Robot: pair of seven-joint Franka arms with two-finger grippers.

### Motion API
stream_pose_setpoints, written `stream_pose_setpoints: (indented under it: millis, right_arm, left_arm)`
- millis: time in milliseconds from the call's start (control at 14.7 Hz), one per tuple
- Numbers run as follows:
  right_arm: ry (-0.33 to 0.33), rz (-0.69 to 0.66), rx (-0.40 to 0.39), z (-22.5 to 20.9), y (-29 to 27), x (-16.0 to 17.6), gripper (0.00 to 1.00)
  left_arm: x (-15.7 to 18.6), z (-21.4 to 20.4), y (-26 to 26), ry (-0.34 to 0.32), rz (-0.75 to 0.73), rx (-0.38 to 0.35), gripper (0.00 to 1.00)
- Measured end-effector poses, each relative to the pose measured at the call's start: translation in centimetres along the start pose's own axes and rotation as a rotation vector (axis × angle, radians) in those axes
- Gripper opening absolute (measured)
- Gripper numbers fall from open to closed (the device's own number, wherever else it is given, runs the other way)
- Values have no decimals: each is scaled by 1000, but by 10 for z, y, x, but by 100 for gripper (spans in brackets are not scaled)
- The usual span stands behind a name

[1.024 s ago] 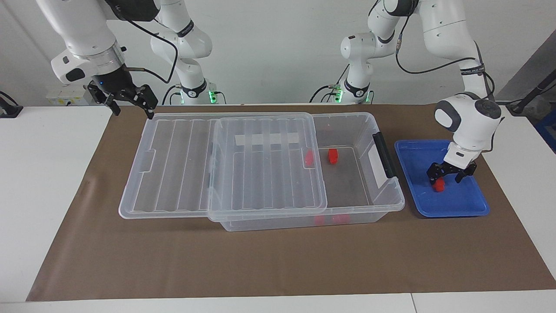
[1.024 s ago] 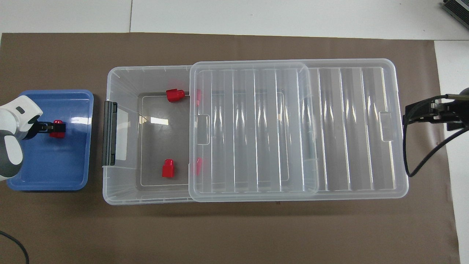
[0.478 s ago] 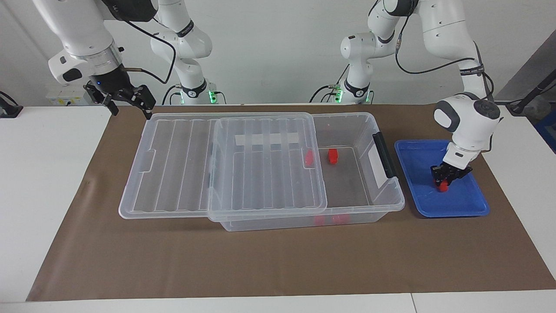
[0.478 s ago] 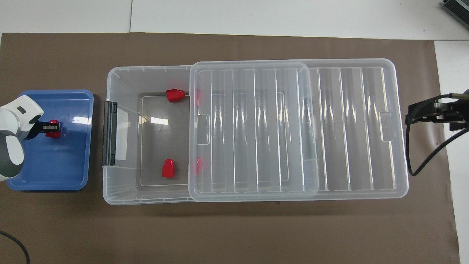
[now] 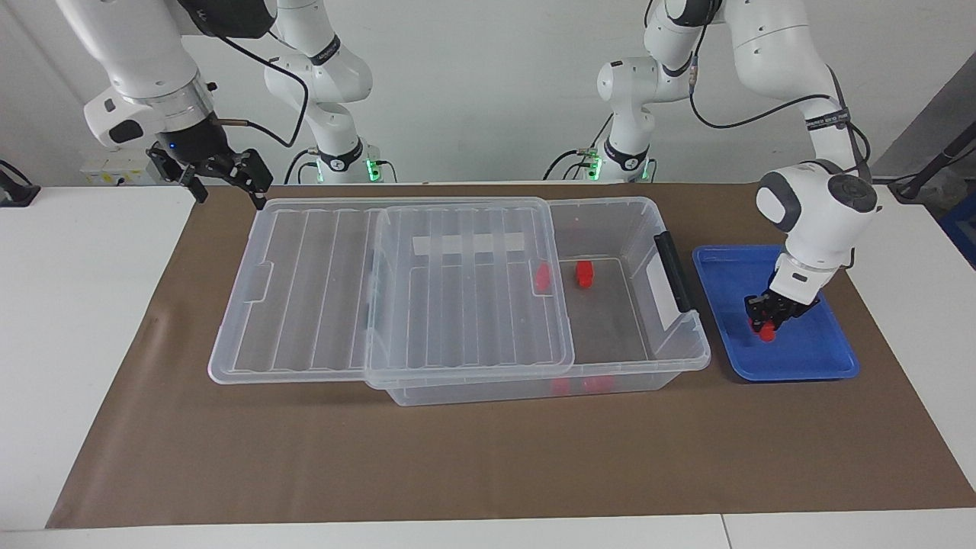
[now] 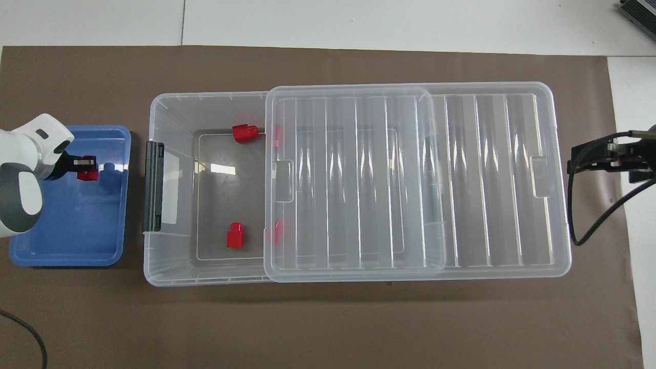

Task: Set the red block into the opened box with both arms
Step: 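Lift the red block and carry it over the open box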

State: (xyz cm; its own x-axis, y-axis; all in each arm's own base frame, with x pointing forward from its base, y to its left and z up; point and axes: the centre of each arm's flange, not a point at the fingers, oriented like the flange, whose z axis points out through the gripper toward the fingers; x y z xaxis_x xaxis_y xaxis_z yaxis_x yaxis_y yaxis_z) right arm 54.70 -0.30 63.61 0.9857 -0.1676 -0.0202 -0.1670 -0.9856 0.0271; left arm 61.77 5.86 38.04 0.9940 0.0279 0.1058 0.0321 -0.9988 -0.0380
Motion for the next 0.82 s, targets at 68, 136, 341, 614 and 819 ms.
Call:
stream_pose_setpoints:
  millis: [68, 136, 341, 614, 819]
  right_arm:
    - [0, 0, 0, 0, 0, 0, 100]
    - [0, 0, 1, 0, 0, 0, 100]
    - [-5, -2, 10, 0, -2, -1, 100]
    - [-5, -2, 10, 0, -2, -1, 100]
    - [-5, -2, 11, 0, -2, -1, 100]
  left_arm:
    - [8, -22, 14, -17, -20, -11, 34]
    - [13, -42, 25, -29, -40, -23, 34]
    - [18, -98, 56, -49, -118, -53, 34]
    - [11, -139, 139, -58, -231, -89, 34]
    - [-9, -146, 220, -68, -270, -98, 34]
